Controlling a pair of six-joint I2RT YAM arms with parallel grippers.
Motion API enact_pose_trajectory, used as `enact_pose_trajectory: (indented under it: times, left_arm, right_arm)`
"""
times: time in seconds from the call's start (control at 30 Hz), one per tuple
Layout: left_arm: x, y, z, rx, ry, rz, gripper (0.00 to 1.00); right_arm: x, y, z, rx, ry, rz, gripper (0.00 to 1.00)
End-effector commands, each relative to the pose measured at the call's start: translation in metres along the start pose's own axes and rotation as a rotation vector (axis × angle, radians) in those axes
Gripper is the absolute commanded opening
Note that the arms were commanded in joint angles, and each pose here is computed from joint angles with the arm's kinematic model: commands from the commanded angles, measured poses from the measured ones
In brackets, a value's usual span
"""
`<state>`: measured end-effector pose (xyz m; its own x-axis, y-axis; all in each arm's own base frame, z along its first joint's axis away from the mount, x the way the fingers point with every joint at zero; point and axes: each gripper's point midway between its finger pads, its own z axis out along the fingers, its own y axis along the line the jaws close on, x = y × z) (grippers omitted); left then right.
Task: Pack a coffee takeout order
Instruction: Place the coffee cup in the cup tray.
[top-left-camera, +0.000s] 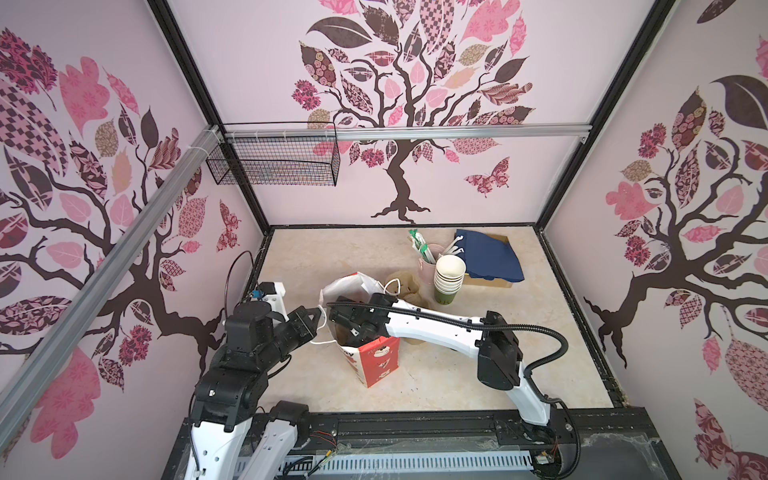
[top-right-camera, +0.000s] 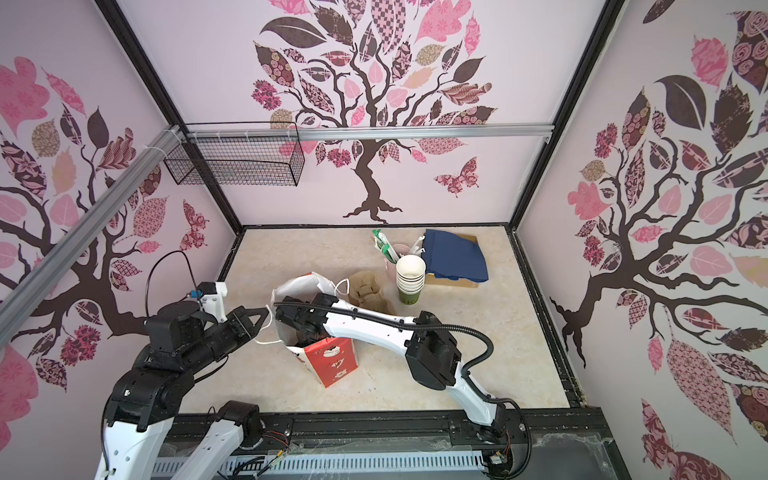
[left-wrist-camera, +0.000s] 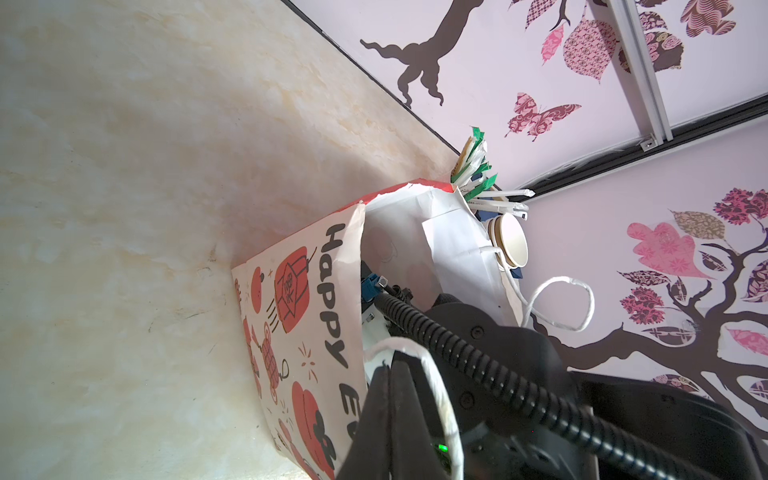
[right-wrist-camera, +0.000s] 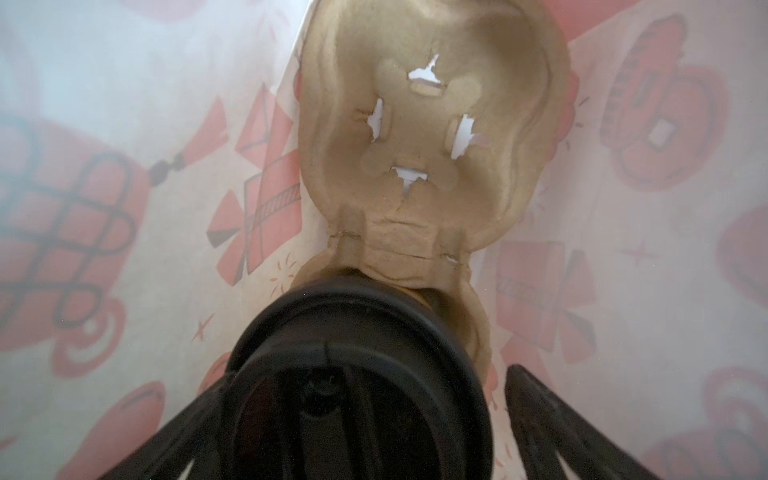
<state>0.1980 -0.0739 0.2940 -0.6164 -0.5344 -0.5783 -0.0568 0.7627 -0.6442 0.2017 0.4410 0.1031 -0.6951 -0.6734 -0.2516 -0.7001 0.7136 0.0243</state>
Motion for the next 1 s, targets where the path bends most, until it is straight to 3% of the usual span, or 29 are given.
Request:
enact_pose_trajectory:
  times: [0.0, 0.07, 0.1, 0.17, 0.23, 0.3, 0.5, 0.8, 0.97]
  left_arm:
    - [0.003, 0.005, 0.007, -0.01, 0.007, -0.001, 0.0]
    - [0.003, 0.006, 0.007, -0.016, 0.01, -0.003, 0.0]
    - [0.004, 0.007, 0.007, -0.02, 0.012, -0.003, 0.07]
    - [0.004, 0.012, 0.006, -0.048, 0.007, -0.001, 0.32]
    - [0.003, 0.015, 0.005, -0.066, 0.0, 0.002, 0.46]
    - [0.005, 0.014, 0.008, -0.056, 0.01, 0.001, 0.53]
    - [0.01, 0.015, 0.021, -0.044, 0.047, -0.011, 0.52]
    - [0.018, 0.02, 0.032, -0.037, 0.071, -0.027, 0.39]
    - [0.024, 0.025, 0.038, -0.028, 0.08, -0.05, 0.27]
  right_arm:
    - [0.0, -0.01, -0.009, 0.022, -0.009, -0.002, 1.0]
    - [0.001, -0.01, -0.009, 0.02, -0.007, -0.004, 1.0]
    - [0.002, -0.01, -0.008, 0.02, -0.004, -0.004, 1.0]
    - [0.003, -0.01, -0.006, 0.02, 0.001, -0.003, 1.0]
    - [0.004, -0.01, -0.005, 0.018, 0.004, -0.004, 1.0]
    - [0.004, -0.009, -0.006, 0.015, 0.0, -0.004, 1.0]
    - [0.002, -0.01, -0.01, 0.01, -0.01, 0.006, 1.0]
    - [-0.004, -0.009, -0.018, -0.004, -0.04, 0.016, 1.0]
    - [-0.006, -0.011, -0.023, 0.004, -0.054, 0.02, 1.0]
